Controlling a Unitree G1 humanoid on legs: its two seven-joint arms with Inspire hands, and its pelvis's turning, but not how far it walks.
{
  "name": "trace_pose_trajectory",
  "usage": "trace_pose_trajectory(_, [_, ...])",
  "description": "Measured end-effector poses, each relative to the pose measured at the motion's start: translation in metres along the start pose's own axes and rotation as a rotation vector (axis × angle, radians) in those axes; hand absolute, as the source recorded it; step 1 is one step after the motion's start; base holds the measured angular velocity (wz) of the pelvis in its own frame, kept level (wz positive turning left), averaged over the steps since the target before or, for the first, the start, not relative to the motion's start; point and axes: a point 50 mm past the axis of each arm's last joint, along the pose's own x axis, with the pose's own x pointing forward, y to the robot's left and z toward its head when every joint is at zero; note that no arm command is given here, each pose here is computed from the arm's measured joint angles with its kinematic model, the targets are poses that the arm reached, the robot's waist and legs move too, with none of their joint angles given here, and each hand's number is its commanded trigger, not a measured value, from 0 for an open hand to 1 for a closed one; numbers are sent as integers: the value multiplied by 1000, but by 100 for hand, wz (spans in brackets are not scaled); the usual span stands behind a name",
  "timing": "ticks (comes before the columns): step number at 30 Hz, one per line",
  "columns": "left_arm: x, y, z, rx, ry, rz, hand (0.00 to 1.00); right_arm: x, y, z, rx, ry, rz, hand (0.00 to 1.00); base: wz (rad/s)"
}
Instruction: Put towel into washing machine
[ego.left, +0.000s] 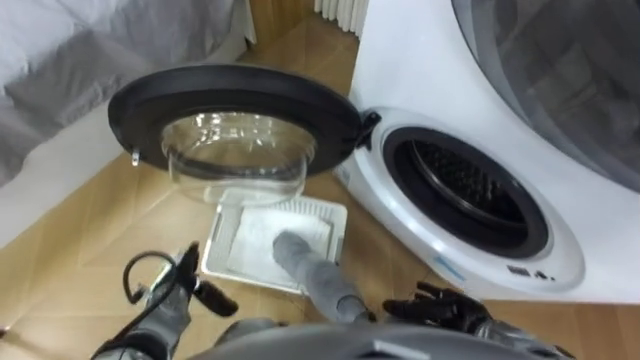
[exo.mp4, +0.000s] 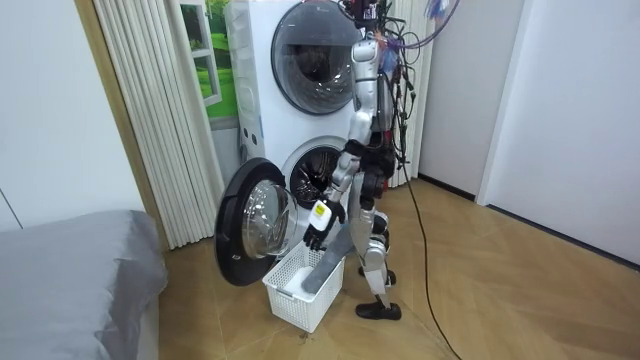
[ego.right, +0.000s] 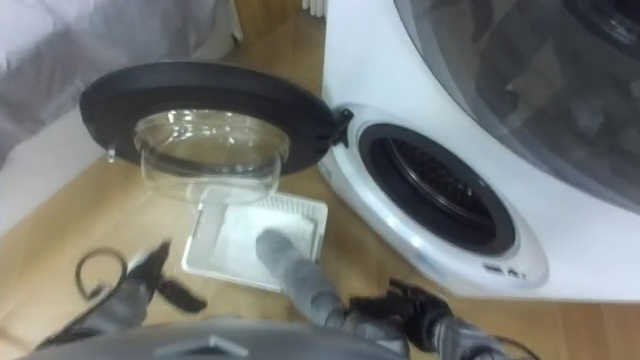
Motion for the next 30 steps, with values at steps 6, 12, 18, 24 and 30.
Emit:
trace_pose_trajectory(6, [6, -2, 30, 15, -83, -6, 0, 6, 11, 37, -150, -52, 28, 0, -22])
trace_pose_trajectory(12, [12, 13, 67, 62, -191, 44, 0, 10, 27, 75, -257, -142, 25, 0, -3])
trace_pose_trajectory(18, [14, 27, 105, 186, -298, 77, 0, 9, 36, 108, -332, -230, 4, 0, 2])
trace_pose_trajectory(24, [10, 45, 148, 298, -441, 162, 0, 4, 46, 139, -396, -333, 3, 0, -1])
trace_pose_trajectory(30, [2, 53, 175, 457, -580, 257, 0, -2, 50, 160, -372, -424, 29, 0, -11])
